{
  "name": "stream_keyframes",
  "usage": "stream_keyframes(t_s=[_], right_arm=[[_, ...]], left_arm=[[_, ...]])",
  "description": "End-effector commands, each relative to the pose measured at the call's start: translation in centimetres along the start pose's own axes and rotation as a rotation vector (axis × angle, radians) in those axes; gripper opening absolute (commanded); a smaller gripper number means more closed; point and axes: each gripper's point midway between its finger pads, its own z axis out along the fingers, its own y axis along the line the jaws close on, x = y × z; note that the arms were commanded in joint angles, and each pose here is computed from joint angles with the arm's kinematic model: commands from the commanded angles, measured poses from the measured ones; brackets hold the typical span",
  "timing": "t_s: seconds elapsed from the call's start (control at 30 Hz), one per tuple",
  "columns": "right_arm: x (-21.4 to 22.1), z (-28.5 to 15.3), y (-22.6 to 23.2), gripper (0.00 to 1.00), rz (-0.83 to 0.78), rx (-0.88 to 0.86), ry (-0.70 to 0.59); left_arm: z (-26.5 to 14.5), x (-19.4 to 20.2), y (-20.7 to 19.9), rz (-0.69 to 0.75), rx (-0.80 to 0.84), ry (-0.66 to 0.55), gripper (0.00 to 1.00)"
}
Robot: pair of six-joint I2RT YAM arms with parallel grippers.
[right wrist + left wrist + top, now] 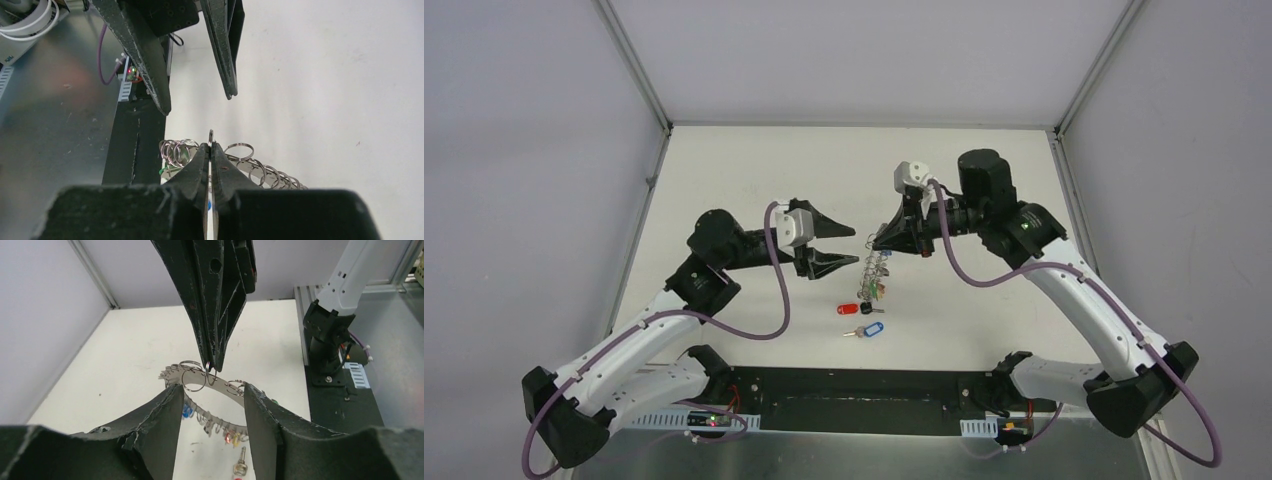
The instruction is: Put the keys on the keyring
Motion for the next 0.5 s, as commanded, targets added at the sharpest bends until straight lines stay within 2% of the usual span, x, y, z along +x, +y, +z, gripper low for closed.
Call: stream_keyframes(t_s=[0.0,0.2,0.47], right_arm=[[1.1,-0.9,0.9,0.0,0.003,-0.02,0.134],[1.3,-0.9,0.7,0.0,0.079,-0.001,0.216],[1.1,0.0,1.0,0.0,0.088,-0.032,0.205]], left_arm=[[0.2,1.8,-1.0,-0.027,0.087,0.116,0.47],[1.2,2.5,-1.7,-0.101,0.168,0.13,0.39],[2.3,3.3,-1.9,-0.177,0.204,0.14,0.35]])
